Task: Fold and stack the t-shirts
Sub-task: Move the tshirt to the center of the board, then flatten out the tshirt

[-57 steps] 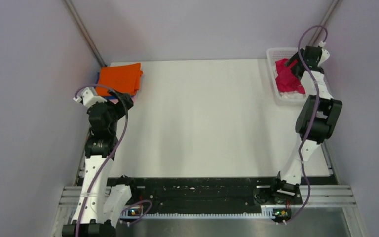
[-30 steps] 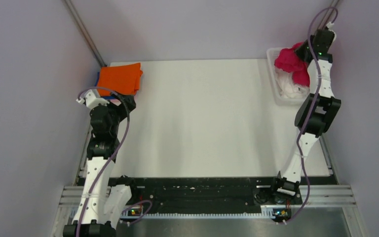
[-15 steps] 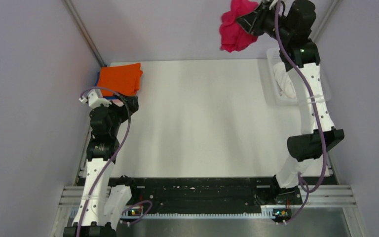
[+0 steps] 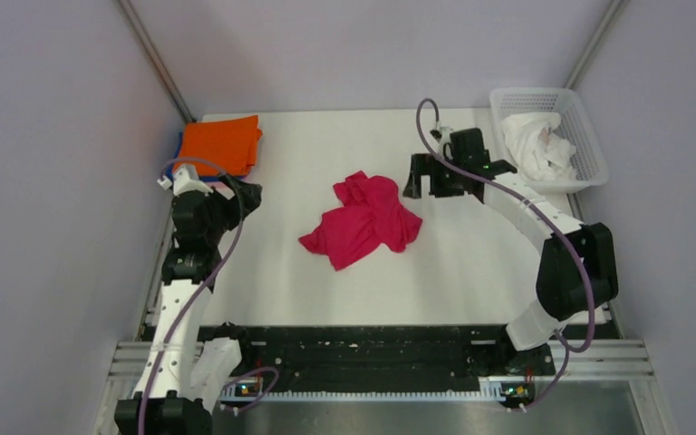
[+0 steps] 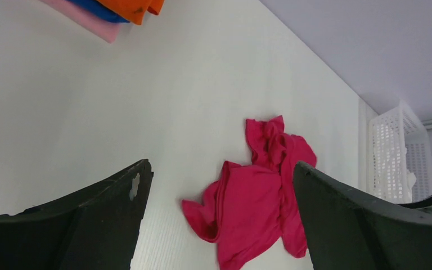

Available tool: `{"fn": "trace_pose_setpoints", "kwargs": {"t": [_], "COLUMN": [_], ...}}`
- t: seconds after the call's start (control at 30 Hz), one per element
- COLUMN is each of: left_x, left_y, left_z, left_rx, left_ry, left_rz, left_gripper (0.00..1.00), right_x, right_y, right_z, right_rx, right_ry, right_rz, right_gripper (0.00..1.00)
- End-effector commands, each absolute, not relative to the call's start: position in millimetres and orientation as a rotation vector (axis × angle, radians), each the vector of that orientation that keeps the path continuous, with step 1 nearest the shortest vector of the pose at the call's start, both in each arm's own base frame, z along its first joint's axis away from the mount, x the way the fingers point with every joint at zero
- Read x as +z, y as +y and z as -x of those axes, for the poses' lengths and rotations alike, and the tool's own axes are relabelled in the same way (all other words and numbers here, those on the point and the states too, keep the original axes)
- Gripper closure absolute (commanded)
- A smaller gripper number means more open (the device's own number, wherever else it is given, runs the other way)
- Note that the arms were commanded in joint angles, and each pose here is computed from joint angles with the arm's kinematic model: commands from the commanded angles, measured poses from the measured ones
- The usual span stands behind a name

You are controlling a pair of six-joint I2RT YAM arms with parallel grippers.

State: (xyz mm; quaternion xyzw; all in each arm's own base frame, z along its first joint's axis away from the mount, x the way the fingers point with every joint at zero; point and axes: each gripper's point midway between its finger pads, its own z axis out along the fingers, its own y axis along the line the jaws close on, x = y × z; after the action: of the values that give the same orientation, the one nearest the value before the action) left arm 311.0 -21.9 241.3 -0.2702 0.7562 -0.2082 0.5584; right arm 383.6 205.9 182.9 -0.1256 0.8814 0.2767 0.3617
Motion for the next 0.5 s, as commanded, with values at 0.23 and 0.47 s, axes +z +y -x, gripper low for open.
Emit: {"fn": "trace_pose_setpoints", "kwargs": {"t": [0.23, 0.47], "left_x": [166.0, 115.2], "left_y": [-88.0, -173.7], "left_z": [-309.3, -280.2], "left_rx": [-0.758, -0.889], "left_ry": [2.121, 2.416], "left_rz": [0.582, 0.380], "left_gripper": [0.01, 0.12], "right_x": [163.3, 143.7], "right_y": [134.5, 178.7], "right_z": [-371.5, -308.7], "right_rx": [0.343, 0.422], "right_ry": [2.264, 2.277], "right_rz": [-0.071, 0.047], "right_gripper": [0.01, 0.01]}}
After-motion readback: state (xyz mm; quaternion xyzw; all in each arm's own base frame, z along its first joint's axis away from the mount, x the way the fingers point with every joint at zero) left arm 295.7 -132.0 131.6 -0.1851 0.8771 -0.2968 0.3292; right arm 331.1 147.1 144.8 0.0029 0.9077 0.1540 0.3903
